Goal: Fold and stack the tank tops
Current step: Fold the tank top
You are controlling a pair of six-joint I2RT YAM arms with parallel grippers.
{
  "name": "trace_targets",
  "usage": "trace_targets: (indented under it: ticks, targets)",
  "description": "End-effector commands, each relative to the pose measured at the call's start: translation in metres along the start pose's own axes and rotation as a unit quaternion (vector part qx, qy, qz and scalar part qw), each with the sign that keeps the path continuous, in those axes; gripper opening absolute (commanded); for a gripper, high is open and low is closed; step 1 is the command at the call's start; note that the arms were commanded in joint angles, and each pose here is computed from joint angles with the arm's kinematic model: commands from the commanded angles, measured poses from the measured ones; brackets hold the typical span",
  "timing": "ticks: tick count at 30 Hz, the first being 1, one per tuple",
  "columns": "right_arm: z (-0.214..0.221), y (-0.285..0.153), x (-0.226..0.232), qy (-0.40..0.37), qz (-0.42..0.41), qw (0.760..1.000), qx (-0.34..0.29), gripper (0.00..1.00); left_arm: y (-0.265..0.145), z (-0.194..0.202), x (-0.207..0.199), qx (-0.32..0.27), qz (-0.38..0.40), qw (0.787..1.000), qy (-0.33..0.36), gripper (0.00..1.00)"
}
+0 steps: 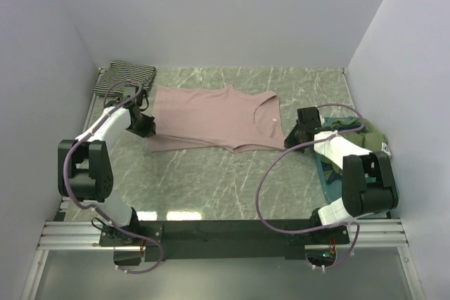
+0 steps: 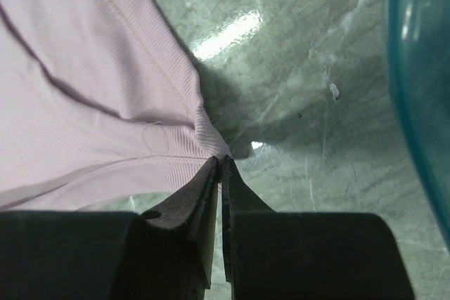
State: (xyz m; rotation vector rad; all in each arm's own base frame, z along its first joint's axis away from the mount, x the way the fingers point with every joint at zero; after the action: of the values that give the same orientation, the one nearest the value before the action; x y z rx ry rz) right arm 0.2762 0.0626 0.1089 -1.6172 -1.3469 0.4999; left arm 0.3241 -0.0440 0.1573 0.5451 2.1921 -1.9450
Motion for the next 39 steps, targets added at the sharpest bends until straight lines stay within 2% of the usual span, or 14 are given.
trace_targets:
  ticks: [1, 9, 12, 15, 19, 22, 24, 26, 31, 35, 39]
  targets:
    - [-0.004, -0.012, -0.002, -0.002, -0.003, 1.000, -0.029, 0.09, -0.013, -0.007, 0.016, -0.027, -0.010, 0.999, 0.038, 0.17]
    - [-0.001, -0.018, -0.005, -0.009, 0.001, 1.000, -0.030, 0.09, 0.006, 0.024, 0.095, 0.021, -0.041, 0.998, 0.036, 0.17]
    - [0.001, -0.024, -0.005, -0.024, -0.002, 0.999, -0.037, 0.15, 0.006, 0.026, 0.099, 0.026, -0.027, 0.999, 0.030, 0.18]
    - [0.006, -0.033, 0.004, -0.057, -0.008, 0.997, -0.046, 0.27, -0.005, 0.022, 0.078, 0.019, 0.019, 0.999, 0.044, 0.27]
    - [0.004, -0.048, 0.016, -0.095, 0.003, 0.993, -0.066, 0.36, -0.018, 0.009, 0.043, -0.026, 0.060, 0.995, 0.072, 0.34]
    - [0.009, -0.059, 0.040, -0.142, -0.019, 0.987, -0.070, 0.36, -0.020, 0.000, 0.020, -0.053, 0.070, 0.992, 0.096, 0.42]
    - [0.018, -0.063, 0.066, -0.180, -0.049, 0.980, -0.066, 0.36, -0.020, -0.004, 0.006, -0.066, 0.064, 0.990, 0.108, 0.52]
    - [0.027, -0.059, 0.084, -0.210, -0.062, 0.974, -0.056, 0.36, -0.007, -0.004, 0.001, -0.064, 0.047, 0.989, 0.129, 0.57]
    - [0.049, -0.050, 0.137, -0.278, -0.123, 0.952, -0.038, 0.36, 0.016, -0.004, -0.018, -0.056, 0.048, 0.978, 0.195, 0.58]
    - [0.067, -0.034, 0.160, -0.318, -0.129, 0.939, -0.025, 0.36, 0.024, -0.008, -0.024, -0.069, 0.040, 0.972, 0.223, 0.57]
    - [0.074, -0.028, 0.175, -0.328, -0.126, 0.936, -0.023, 0.35, 0.020, -0.011, -0.032, -0.080, 0.049, 0.966, 0.243, 0.58]
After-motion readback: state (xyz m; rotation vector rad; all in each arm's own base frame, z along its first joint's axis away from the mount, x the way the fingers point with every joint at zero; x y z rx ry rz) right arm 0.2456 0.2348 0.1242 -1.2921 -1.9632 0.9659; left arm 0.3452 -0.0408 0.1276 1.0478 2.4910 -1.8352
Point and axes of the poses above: each gripper's point midway between its finger pads, its own y axis out along the fingers, its own x axis along the line the jaws close on, z = x × y, the point moved 9 cm from there along -y, back along the fingers, and after that the axes turned 13 degrees about -y, right-handed, at the moved point
